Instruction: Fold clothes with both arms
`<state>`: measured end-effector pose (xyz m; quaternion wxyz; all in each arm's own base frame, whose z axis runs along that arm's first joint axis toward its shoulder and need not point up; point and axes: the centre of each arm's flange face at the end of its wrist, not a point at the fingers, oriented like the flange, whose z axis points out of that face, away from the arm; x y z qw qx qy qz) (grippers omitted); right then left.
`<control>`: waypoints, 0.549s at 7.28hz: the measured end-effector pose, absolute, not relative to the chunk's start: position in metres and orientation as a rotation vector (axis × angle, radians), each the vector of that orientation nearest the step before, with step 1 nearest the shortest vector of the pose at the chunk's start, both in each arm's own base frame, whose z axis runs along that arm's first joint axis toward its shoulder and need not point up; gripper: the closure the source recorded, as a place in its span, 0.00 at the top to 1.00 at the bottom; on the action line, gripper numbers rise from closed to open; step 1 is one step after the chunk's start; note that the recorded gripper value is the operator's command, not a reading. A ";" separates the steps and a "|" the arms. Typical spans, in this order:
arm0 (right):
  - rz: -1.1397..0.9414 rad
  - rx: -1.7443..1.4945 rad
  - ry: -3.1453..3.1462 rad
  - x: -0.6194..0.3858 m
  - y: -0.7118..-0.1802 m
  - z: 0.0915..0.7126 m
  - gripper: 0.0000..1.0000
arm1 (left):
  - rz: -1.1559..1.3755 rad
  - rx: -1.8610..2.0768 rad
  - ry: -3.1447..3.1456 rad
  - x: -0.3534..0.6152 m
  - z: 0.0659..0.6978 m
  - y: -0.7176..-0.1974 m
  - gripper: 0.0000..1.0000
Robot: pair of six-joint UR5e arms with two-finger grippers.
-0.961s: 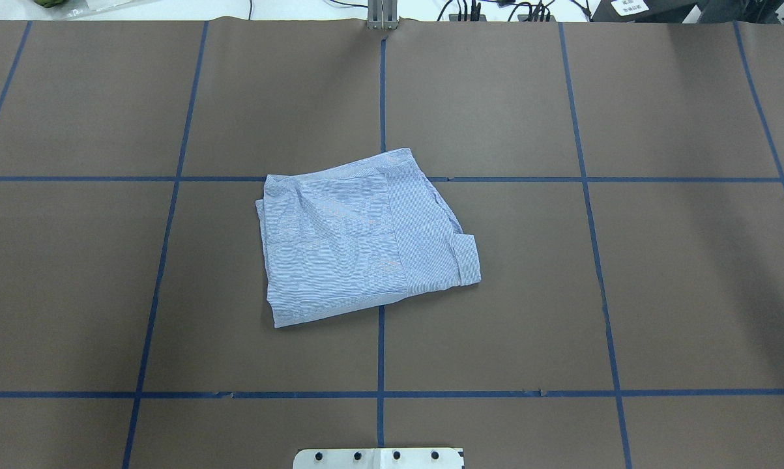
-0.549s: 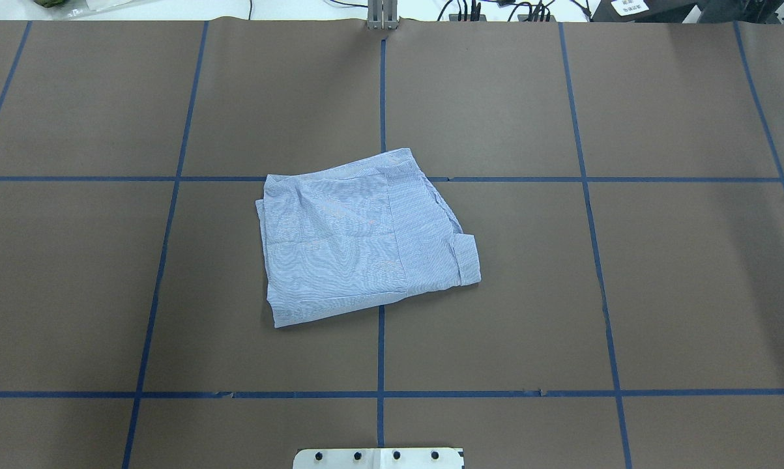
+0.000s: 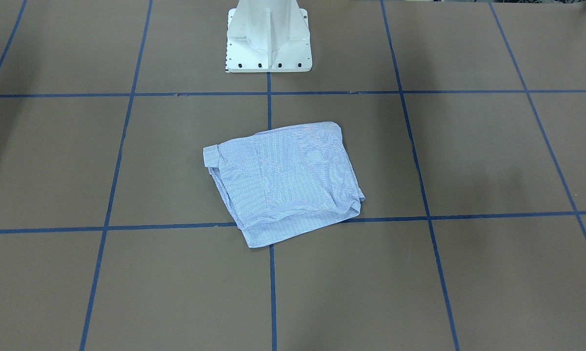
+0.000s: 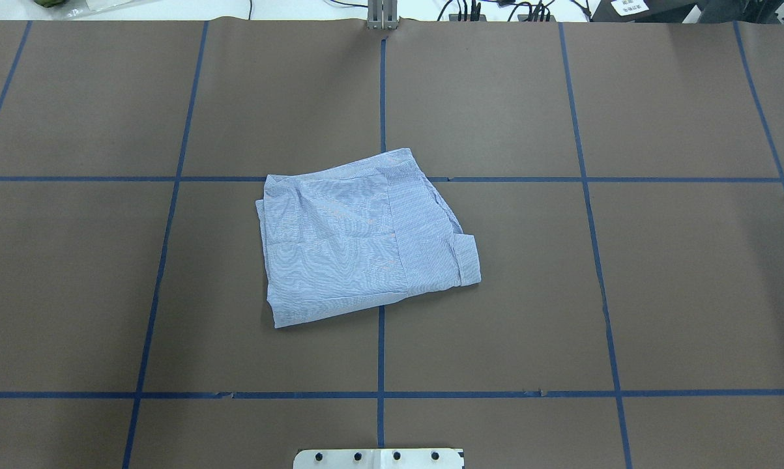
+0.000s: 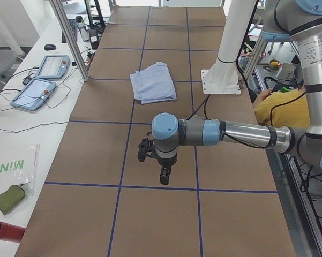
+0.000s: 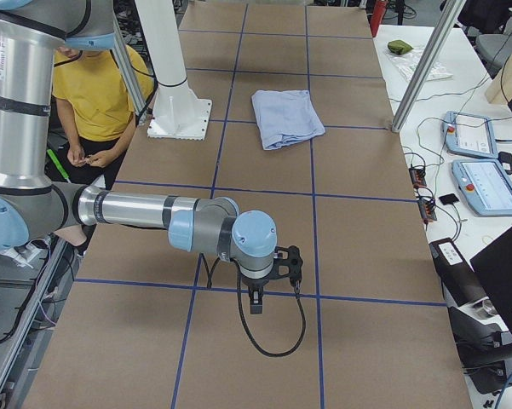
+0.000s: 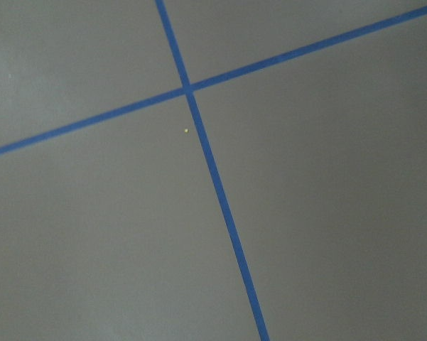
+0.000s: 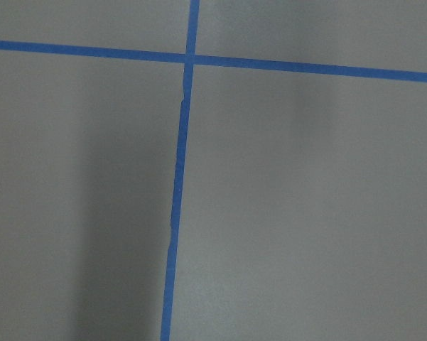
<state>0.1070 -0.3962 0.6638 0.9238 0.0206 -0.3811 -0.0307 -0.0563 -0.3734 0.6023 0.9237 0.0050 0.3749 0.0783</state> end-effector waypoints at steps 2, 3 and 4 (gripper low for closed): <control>-0.061 0.041 -0.782 0.108 -0.394 0.664 1.00 | 0.161 0.032 0.777 -0.057 0.592 -0.386 1.00; -0.060 0.041 -0.781 0.107 -0.392 0.664 1.00 | 0.163 0.037 0.777 -0.057 0.590 -0.389 1.00; -0.060 0.042 -0.781 0.108 -0.390 0.664 1.00 | 0.166 0.041 0.775 -0.057 0.589 -0.390 1.00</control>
